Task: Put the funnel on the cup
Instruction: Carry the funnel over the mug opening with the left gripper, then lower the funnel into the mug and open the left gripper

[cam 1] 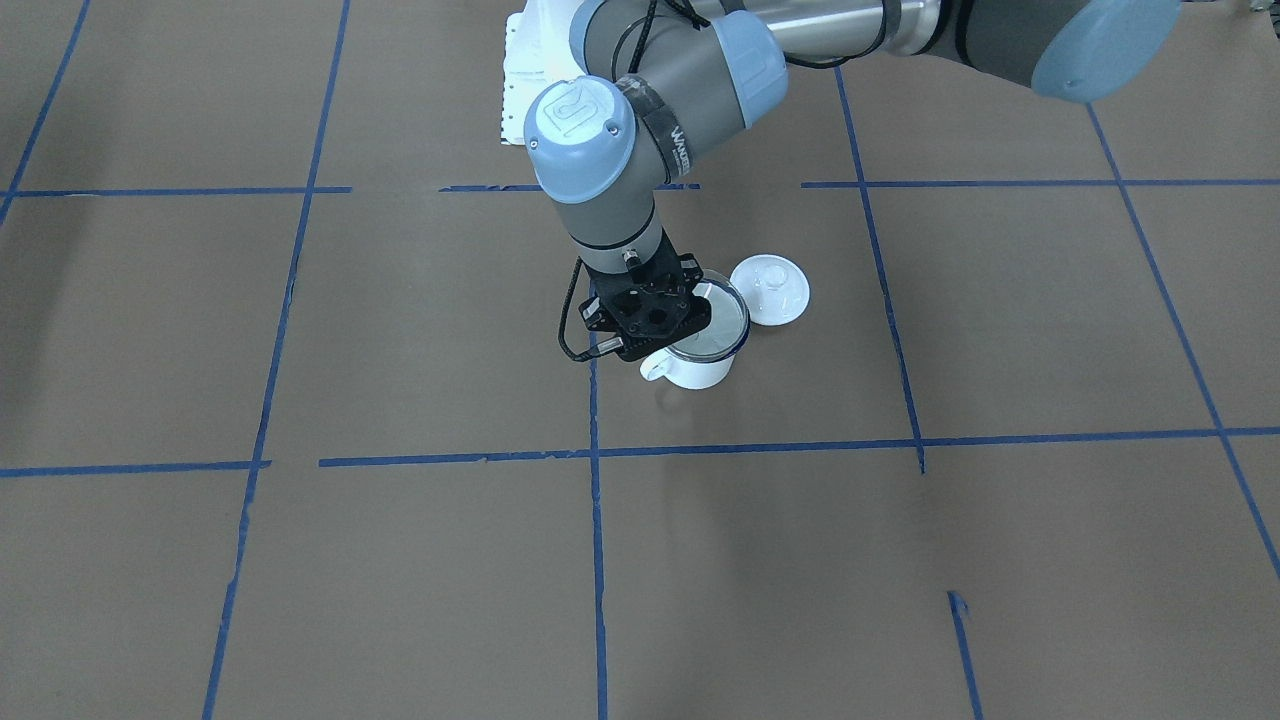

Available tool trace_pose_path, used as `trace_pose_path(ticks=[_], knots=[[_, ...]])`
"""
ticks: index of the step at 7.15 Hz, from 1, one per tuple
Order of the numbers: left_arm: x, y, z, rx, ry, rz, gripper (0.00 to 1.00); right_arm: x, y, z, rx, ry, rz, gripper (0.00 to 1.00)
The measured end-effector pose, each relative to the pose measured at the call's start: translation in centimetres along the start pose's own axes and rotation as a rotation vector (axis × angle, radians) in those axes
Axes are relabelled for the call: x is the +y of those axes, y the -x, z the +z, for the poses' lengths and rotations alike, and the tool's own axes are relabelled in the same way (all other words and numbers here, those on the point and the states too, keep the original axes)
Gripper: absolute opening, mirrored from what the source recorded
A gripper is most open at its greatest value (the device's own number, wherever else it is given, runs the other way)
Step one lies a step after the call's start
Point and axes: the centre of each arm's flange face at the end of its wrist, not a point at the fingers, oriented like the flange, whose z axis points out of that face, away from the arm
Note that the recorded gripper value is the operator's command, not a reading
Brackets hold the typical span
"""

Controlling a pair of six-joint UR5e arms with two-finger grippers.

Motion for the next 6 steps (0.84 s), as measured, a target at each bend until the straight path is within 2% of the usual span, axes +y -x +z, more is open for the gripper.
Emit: trace_pose_path(ticks=[3,4,5,6], knots=[[-0.5,0.6,0.9,-0.016,-0.009,-0.005,0.00,0.0,0.0,0.0,0.000,0.000,0.000,1.00],[-0.5,0.9,1.2,-0.020,-0.007,-0.006,0.82,0.0,0.0,0.0,0.000,0.000,0.000,1.00],[-0.5,1.1,1.4,-0.019,-0.005,-0.006,1.00,0.0,0.0,0.0,0.000,0.000,0.000,1.00],[-0.4,1.4,1.2,-0.010,-0.007,-0.002,1.00,0.0,0.0,0.0,0.000,0.000,0.000,1.00]])
